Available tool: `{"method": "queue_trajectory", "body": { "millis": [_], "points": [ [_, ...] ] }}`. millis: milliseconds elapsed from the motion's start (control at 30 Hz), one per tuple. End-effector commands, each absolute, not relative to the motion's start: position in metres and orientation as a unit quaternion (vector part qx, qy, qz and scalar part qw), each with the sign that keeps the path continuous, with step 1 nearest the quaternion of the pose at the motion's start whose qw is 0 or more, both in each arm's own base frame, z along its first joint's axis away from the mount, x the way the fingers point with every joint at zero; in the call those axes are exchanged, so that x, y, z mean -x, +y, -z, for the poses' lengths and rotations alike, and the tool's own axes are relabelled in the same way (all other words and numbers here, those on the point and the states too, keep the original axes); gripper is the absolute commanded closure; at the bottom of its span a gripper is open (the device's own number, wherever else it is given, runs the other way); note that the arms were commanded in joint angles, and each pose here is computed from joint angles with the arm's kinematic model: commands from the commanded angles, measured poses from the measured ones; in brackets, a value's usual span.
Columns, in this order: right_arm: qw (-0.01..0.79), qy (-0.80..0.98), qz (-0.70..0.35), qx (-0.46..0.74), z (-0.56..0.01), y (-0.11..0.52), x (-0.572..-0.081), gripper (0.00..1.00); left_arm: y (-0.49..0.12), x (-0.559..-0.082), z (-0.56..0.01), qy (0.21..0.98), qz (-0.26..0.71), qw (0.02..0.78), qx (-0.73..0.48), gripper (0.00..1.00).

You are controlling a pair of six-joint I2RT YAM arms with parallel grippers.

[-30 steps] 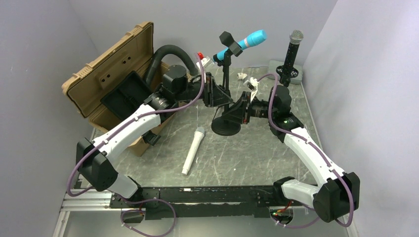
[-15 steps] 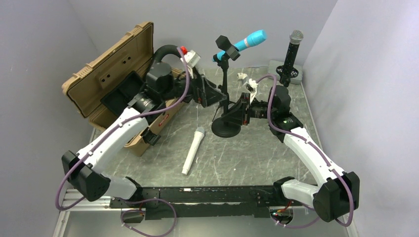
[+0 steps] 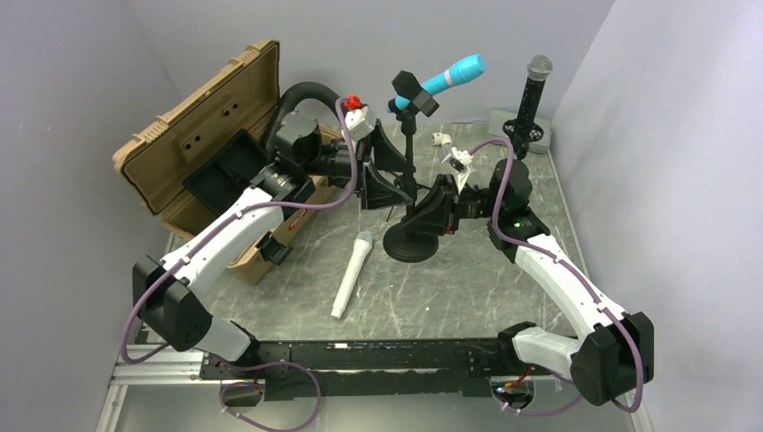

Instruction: Remove the microphone from the stand

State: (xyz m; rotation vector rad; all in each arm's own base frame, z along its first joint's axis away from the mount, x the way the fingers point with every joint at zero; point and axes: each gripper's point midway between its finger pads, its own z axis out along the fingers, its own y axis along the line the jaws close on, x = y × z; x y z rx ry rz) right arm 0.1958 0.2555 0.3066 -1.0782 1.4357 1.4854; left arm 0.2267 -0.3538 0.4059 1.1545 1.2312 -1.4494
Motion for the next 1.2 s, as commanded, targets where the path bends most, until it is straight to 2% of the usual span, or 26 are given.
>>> {"method": "queue_trajectory", "body": {
  "millis": [0, 67, 200, 333, 367, 400, 500, 567, 667, 700, 867, 933, 1033, 1167],
  "points": [
    [0.426, 0.515, -0.582, 0.463, -0.331, 0.255, -0.186, 1.00, -0.362, -0.211, -0.413, 0.438, 0.583, 0.444, -0.521, 0.17],
    [0.426, 0.516, -0.581, 0.463, -0.330, 0.256, -0.186, 1.00, -0.368, -0.212, -0.407, 0.446, 0.584, 0.439, -0.517, 0.25],
    [0.432, 0.521, -0.574, 0.460, -0.327, 0.256, -0.190, 1.00, -0.376, -0.211, -0.408, 0.452, 0.607, 0.430, -0.492, 0.51],
    [0.447, 0.533, -0.558, 0.453, -0.322, 0.256, -0.197, 1.00, -0.378, -0.215, -0.412, 0.472, 0.615, 0.431, -0.462, 0.83],
    [0.451, 0.539, -0.552, 0.449, -0.321, 0.256, -0.201, 1.00, -0.379, -0.218, -0.412, 0.483, 0.615, 0.433, -0.449, 0.97],
    [0.459, 0.543, -0.545, 0.445, -0.321, 0.256, -0.205, 1.00, -0.379, -0.221, -0.411, 0.498, 0.613, 0.435, -0.433, 1.00],
    [0.479, 0.558, -0.523, 0.431, -0.323, 0.256, -0.217, 1.00, -0.385, -0.227, -0.403, 0.555, 0.602, 0.432, -0.378, 1.00],
    [0.494, 0.568, -0.509, 0.418, -0.325, 0.255, -0.227, 1.00, -0.389, -0.239, -0.387, 0.629, 0.574, 0.424, -0.310, 1.00],
    [0.508, 0.587, -0.491, 0.396, -0.327, 0.253, -0.240, 1.00, -0.376, -0.269, -0.344, 0.765, 0.472, 0.401, -0.177, 1.00],
    [0.511, 0.593, -0.485, 0.390, -0.327, 0.253, -0.245, 1.00, -0.373, -0.273, -0.337, 0.781, 0.454, 0.398, -0.161, 0.98],
    [0.517, 0.598, -0.478, 0.383, -0.327, 0.251, -0.250, 1.00, -0.378, -0.268, -0.340, 0.777, 0.455, 0.396, -0.177, 0.39],
    [0.516, 0.597, -0.479, 0.385, -0.325, 0.250, -0.249, 1.00, -0.374, -0.268, -0.349, 0.764, 0.449, 0.420, -0.196, 0.21],
    [0.514, 0.589, -0.482, 0.396, -0.323, 0.248, -0.243, 1.00, -0.361, -0.273, -0.361, 0.745, 0.425, 0.464, -0.224, 0.04],
    [0.507, 0.573, -0.490, 0.418, -0.321, 0.247, -0.230, 1.00, -0.339, -0.279, -0.386, 0.702, 0.434, 0.506, -0.251, 0.01]
  ]
}}
